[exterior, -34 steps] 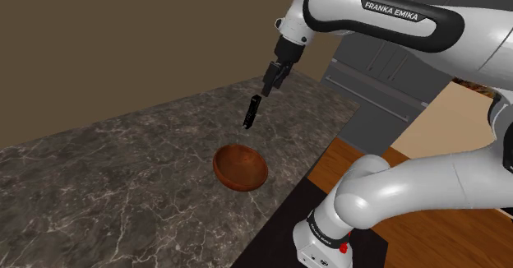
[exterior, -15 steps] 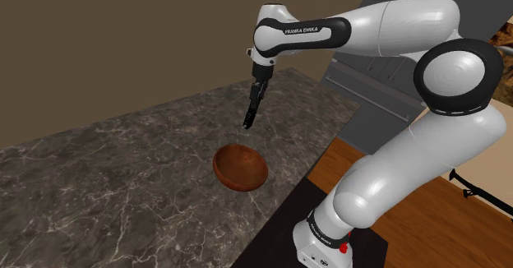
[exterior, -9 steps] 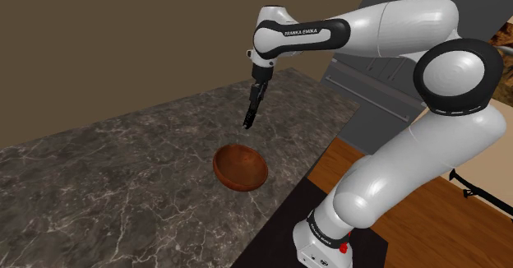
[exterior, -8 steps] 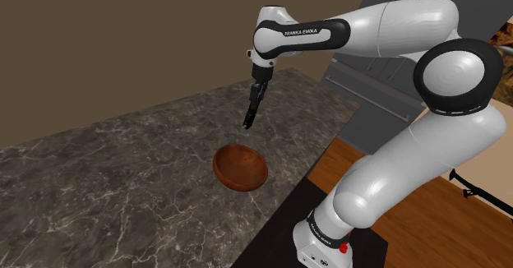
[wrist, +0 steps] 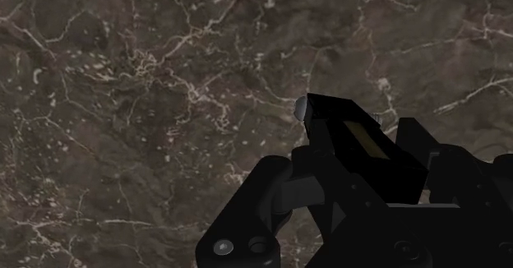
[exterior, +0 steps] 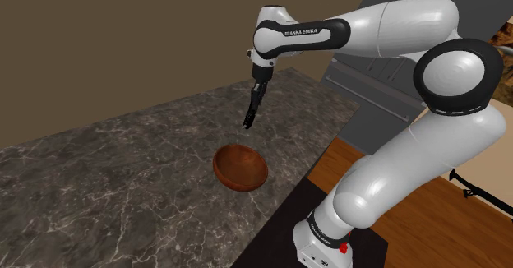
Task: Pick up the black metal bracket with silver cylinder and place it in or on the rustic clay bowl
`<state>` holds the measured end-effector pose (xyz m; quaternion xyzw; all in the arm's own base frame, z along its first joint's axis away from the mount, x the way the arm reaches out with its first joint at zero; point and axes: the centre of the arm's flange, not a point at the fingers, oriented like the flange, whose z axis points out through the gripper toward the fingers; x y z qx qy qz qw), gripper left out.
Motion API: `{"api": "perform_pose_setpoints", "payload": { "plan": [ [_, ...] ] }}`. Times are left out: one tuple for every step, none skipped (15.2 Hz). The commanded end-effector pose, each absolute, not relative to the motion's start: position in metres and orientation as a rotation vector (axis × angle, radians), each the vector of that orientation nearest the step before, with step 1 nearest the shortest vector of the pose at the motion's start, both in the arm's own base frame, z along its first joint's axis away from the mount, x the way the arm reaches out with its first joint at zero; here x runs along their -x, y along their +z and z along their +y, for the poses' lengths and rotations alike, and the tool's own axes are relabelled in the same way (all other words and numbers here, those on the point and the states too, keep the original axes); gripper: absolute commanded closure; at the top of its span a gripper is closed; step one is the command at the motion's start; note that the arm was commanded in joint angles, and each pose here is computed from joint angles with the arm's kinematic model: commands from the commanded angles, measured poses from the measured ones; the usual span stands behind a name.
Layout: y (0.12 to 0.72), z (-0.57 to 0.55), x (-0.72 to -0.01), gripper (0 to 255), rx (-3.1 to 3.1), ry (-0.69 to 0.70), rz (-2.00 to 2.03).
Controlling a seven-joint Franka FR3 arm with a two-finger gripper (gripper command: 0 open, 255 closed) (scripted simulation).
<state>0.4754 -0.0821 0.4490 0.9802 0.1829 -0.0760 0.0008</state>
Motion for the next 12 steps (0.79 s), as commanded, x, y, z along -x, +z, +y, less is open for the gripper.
{"api": "perform_pose_setpoints", "payload": {
  "plan": [
    [0.449,-0.082,-0.475,255,-3.078,-0.24,0.575],
    [0.449,-0.082,-0.475,255,-3.078,-0.24,0.575],
    [0.454,-0.082,-0.475,255,-3.078,-0.24,0.575],
    [0.459,-0.082,-0.475,255,-3.078,-0.24,0.575],
    [0.465,-0.082,-0.475,255,-3.078,-0.24,0.575],
    [0.47,-0.082,-0.475,255,-3.078,-0.24,0.575],
    [0.475,-0.082,-0.475,255,-3.078,-0.24,0.575],
    [0.48,-0.082,-0.475,255,-3.078,-0.24,0.575],
    [0.486,-0.082,-0.475,255,-3.078,-0.24,0.575],
    [0.491,-0.082,-0.475,255,-3.078,-0.24,0.575],
    [0.496,-0.082,-0.475,255,-3.078,-0.24,0.575],
    [0.502,-0.082,-0.475,255,-3.078,-0.24,0.575]
  ]
}}
